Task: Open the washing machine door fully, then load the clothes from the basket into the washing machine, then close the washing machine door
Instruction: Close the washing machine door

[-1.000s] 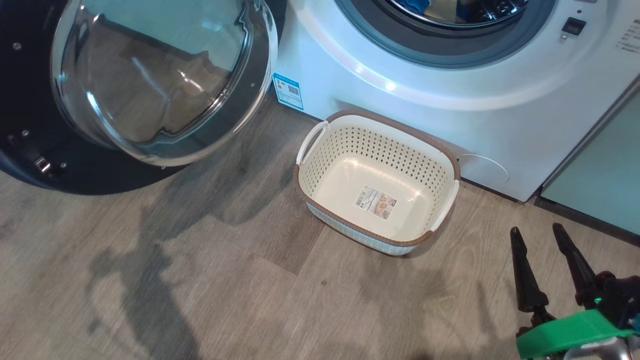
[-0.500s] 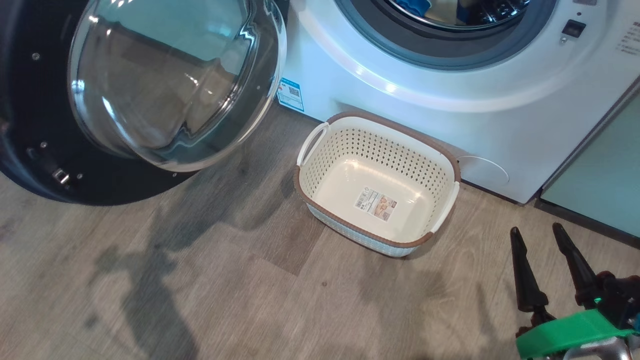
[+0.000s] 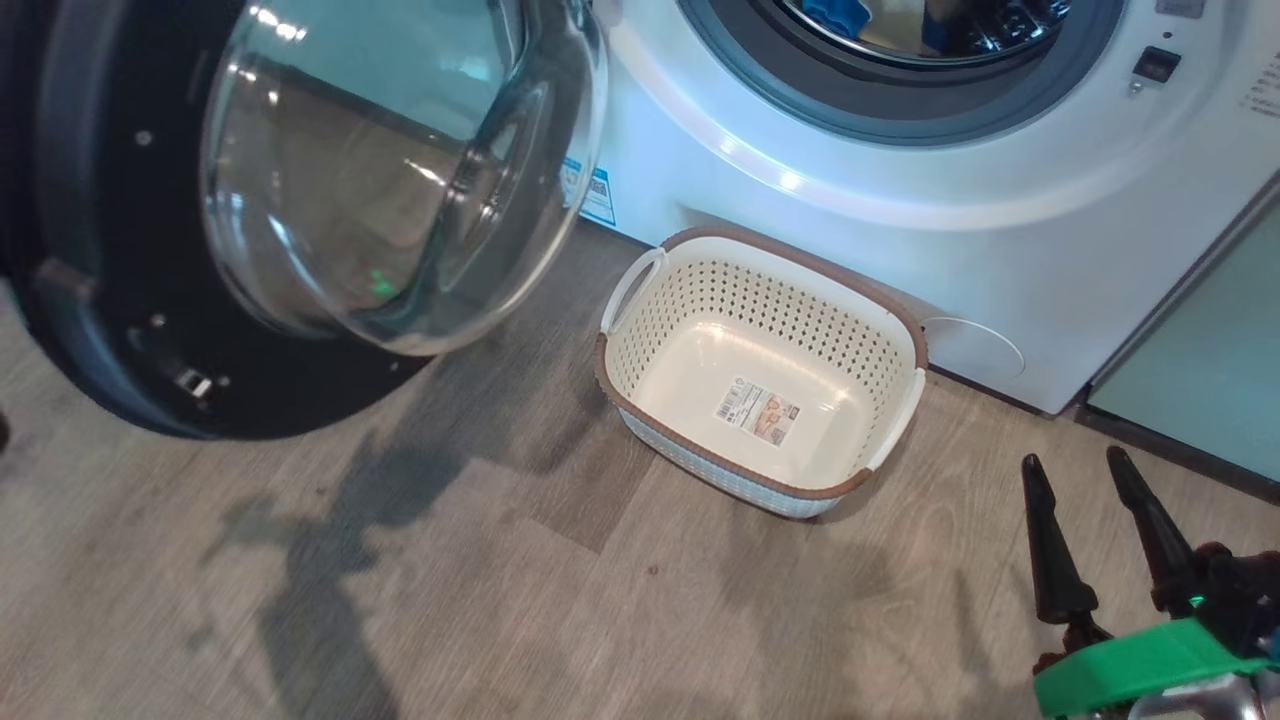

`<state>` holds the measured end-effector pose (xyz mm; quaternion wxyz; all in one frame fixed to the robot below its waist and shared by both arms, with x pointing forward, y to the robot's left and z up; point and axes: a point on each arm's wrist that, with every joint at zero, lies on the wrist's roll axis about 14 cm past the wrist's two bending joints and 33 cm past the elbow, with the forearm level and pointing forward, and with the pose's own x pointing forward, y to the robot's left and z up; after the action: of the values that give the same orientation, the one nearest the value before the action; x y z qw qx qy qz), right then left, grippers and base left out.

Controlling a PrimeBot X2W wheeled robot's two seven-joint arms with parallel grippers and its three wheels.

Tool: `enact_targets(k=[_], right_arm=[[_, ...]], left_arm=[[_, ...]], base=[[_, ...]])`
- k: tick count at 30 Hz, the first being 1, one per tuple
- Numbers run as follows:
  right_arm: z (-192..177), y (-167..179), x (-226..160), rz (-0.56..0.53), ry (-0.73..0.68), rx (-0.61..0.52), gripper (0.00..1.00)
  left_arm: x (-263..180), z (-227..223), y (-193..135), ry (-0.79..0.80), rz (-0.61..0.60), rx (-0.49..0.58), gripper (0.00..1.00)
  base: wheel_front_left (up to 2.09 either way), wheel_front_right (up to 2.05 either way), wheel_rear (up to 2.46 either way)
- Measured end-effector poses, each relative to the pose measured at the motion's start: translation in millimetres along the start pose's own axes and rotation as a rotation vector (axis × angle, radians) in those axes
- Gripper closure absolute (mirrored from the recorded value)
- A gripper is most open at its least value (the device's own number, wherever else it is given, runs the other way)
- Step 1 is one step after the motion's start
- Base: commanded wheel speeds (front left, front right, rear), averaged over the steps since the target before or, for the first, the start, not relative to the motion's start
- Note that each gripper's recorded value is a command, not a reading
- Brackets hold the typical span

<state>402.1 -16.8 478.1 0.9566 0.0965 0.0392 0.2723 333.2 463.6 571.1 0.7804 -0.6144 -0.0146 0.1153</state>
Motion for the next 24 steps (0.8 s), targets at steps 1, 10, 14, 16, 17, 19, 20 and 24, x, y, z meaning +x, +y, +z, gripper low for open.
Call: enact_targets(k=[1,10,14,16,17,19,20,24], right_arm=[[0.3,-0.1,0.1,-0.001,-0.001,0.000,0.00],[1.9,0.3,0.4,-0.003,-0.006,0.005,0.00],[2.8,-2.5,-0.9,-0.013,-0.009,0.004,0.00],[4.0,-5.6,-2.0,-0.023,-0.014,0.002,0.00],[5.5,-6.8,-2.5,-0.027,-0.020,0.002,0.00],[8.6,-9.5,-2.7,-0.036,-0.031,-0.001,0.00],[9.5,-11.1,-3.3,-0.042,-0.034,-0.001,0.00],[10.5,-18.4,-9.0,-0.070,-0.042,-0.001,0.00]], left_arm=[[-0.4,-4.6,-1.4,0.017,-0.008,0.004,1.00],[-1.5,-52.5,-17.4,0.187,-0.088,0.056,1.00],[-1.0,-74.9,-32.3,0.263,-0.156,0.056,1.00],[-0.8,-89.0,-38.7,0.312,-0.182,0.067,1.00],[-0.8,-96.2,-41.9,0.333,-0.196,0.060,1.00],[-0.4,-111.4,-48.3,0.373,-0.231,0.053,1.00],[0.2,-119.3,-51.6,0.393,-0.244,0.050,1.00],[3.6,-144.7,-66.6,0.449,-0.312,0.030,1.00]], base=[[0.00,0.00,0.00],[0.00,0.00,0.00],[0.00,0.00,0.00],[0.00,0.00,0.00],[0.00,0.00,0.00],[0.00,0.00,0.00],[0.00,0.00,0.00],[0.00,0.00,0.00]])
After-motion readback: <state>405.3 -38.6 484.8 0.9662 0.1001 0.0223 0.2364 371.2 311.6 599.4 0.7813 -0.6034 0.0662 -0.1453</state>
